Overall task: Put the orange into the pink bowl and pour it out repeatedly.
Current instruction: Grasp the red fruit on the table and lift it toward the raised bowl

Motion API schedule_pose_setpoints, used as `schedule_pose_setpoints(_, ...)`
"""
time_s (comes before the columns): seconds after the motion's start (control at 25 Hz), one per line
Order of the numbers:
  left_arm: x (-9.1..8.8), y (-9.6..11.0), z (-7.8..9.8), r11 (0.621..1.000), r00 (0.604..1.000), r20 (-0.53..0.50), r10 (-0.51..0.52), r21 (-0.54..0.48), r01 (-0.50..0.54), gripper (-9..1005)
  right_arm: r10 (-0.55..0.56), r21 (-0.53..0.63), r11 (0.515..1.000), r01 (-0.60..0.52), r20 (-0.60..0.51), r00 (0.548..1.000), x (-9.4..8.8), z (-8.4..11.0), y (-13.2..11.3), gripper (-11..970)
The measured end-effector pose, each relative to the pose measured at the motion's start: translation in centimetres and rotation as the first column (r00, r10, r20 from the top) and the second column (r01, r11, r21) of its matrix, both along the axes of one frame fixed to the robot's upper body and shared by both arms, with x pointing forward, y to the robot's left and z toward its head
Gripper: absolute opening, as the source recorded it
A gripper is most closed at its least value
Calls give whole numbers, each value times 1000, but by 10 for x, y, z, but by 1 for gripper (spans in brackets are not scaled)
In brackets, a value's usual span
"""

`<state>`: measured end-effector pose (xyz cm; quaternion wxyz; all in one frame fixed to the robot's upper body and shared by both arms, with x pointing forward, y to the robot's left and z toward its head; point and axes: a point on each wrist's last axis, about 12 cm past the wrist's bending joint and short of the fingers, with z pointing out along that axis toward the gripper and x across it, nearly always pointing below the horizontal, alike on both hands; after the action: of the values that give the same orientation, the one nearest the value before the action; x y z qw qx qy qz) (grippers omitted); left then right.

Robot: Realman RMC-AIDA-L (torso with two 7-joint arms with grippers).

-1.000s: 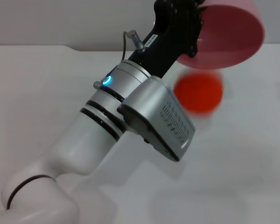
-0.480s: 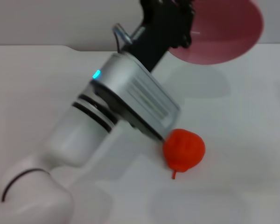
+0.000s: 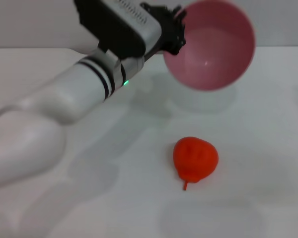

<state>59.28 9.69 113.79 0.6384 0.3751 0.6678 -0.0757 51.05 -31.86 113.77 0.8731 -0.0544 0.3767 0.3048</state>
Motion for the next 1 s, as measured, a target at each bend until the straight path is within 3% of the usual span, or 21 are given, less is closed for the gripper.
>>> schedule_pose_setpoints(0.08,7,-1,1,999,996,-85,-10,33,13,44,2,2,1000,-2,-4,1000,1,0,0,567)
schedule_pose_setpoints(0.24,21,1,8,996,945,-326,-28,72,55,44,15,15,1000,-14,-19,1000,2,-1,0,567)
schedule_pose_setpoints(0.44,43,34,35,990,827,-552,-103,24,139,44,58,25,998,-56,-78,995,6,-4,-1,568)
schedule_pose_setpoints(0.56,55,62,49,989,772,-622,-131,-32,141,44,117,-15,993,-121,-160,980,11,-8,0,568)
schedule_pose_setpoints(0.6,55,62,49,989,772,-622,-131,-32,141,44,138,-30,989,-146,-190,972,13,-10,0,568)
schedule_pose_setpoints(0.68,66,102,58,996,744,-663,-85,-53,66,44,186,-69,975,-210,-264,947,17,-13,0,568)
schedule_pose_setpoints(0.8,69,131,64,999,735,-678,-27,-33,6,44,232,-120,947,-298,-386,893,23,-17,-4,568)
schedule_pose_setpoints(1.0,66,154,59,998,717,-697,12,-32,-48,44,240,-225,866,-446,-595,767,33,-24,-4,568)
